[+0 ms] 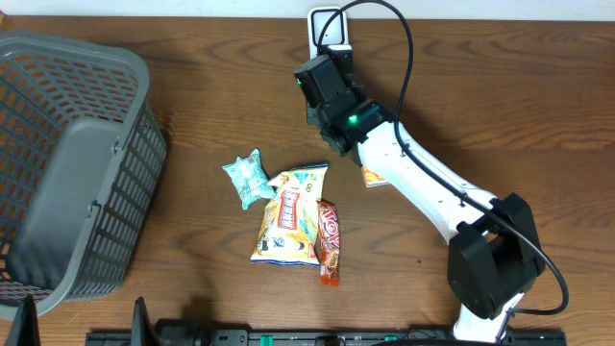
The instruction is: Scan the item barcode
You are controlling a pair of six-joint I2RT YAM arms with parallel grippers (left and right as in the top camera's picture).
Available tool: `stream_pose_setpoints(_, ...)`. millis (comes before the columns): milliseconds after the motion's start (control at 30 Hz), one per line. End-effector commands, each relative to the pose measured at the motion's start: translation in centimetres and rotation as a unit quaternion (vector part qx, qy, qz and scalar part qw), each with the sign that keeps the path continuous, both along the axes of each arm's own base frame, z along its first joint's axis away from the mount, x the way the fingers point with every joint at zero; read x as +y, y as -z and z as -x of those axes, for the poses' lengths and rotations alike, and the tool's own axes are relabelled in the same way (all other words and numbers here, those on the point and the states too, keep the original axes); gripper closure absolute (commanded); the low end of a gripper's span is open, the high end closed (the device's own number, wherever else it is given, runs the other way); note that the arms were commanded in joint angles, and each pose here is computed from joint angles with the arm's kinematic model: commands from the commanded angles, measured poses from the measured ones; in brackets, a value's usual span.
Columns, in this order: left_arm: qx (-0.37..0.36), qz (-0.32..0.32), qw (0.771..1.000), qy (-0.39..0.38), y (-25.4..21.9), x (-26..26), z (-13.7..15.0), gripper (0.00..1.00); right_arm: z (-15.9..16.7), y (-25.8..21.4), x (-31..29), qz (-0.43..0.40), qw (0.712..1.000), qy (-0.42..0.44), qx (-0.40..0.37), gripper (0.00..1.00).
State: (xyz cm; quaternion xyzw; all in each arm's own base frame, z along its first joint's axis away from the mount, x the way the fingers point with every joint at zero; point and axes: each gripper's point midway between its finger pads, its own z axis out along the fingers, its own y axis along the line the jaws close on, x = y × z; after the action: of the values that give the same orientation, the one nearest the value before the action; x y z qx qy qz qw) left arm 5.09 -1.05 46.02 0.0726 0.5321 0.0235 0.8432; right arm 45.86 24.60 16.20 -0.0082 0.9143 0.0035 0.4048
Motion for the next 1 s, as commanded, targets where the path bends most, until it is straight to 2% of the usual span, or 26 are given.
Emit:
stream_pose_setpoints(0,-0.004,-0.001,1.0,-0.005,-0.2,0.1,0.1,0.02,-0.9,-1.8,-0.7,-0.008,0.999,0.024,-0.024,0.79)
stream_pose_setpoints(133,-0.003,-0.001,1.0,-0.005,-0.1,0.1,0.1,0.02,-0.8,-1.6,-0.8,-0.021,0.999,0.038,-0.02,0.74)
stream_pose_setpoints(233,-0.003,-0.001,1.0,-0.005,-0.1,0.1,0.1,0.02,-0.6,-1.5,-0.7,-0.025,0.999,0.04,-0.014,0.65)
stream_pose_setpoints(433,-0.003,-0.001,1.0,-0.005,-0.1,0.1,0.1,0.02,-0.4,-1.1,-0.7,-0.024,0.999,0.037,-0.006,0.58)
stream_pose_setpoints(567,-0.003,-0.001,1.0,-0.005,-0.1,0.1,0.1,0.02,-0.5,-1.3,-0.6,-0.026,0.999,0.037,-0.01,0.4)
stream_pose_setpoints(733,-0.003,-0.001,1.0,-0.005,-0.1,0.1,0.1,0.02,-0.5,-1.4,-0.7,-0.021,0.999,0.032,-0.011,0.24)
stream_pose_setpoints(767,-0.003,-0.001,1.0,-0.005,-0.1,0.1,0.1,0.02,-0.4,-2.0,-0.7,-0.009,1.0,0.018,-0.015,0.18)
stream_pose_setpoints(900,-0.003,-0.001,1.0,-0.005,-0.1,0.1,0.1,0.02,0.4,-4.7,-0.4,0.0,0.999,-0.03,-0.028,0.07)
stream_pose_setpoints(933,-0.002,-0.001,1.0,-0.005,-0.1,0.1,0.1,0.02,0.7,-5.8,0.0,0.003,0.998,-0.058,-0.034,0.01)
stream_pose_setpoints(967,-0.001,-0.002,1.0,-0.005,0.0,0.1,0.1,0.02,1.3,-7.0,0.6,0.007,0.994,-0.101,-0.041,0.01)
